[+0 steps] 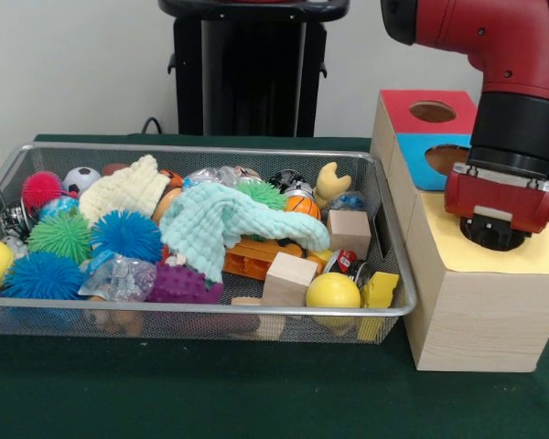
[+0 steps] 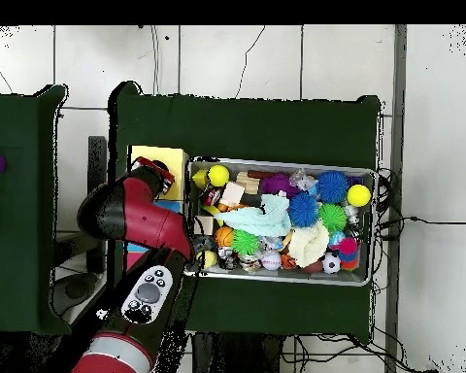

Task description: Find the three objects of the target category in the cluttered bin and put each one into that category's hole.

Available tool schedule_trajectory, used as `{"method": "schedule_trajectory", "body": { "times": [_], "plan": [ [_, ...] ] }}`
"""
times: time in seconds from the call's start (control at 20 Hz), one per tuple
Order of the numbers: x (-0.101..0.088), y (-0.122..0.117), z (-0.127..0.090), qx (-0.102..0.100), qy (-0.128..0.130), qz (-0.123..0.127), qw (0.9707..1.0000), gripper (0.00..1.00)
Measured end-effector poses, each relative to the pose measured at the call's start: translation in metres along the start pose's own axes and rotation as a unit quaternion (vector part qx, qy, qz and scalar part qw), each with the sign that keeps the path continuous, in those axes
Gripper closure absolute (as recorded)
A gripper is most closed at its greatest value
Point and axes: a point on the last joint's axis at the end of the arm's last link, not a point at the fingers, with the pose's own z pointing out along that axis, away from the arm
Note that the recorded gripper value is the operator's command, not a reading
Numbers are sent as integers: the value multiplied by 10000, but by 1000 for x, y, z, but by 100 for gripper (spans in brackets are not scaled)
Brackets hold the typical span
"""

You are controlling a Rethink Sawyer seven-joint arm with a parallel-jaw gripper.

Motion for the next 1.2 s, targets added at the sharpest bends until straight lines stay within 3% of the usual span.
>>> {"method": "schedule_trajectory", "body": {
  "times": [0.45,0.85,1.2],
  "plan": [
    [-5,-4,-22,-6,78,88,9999,100],
    [-7,3,-55,-80,353,148,9992,100],
    [-17,6,-72,-162,360,202,9990,100]
  ]
}}
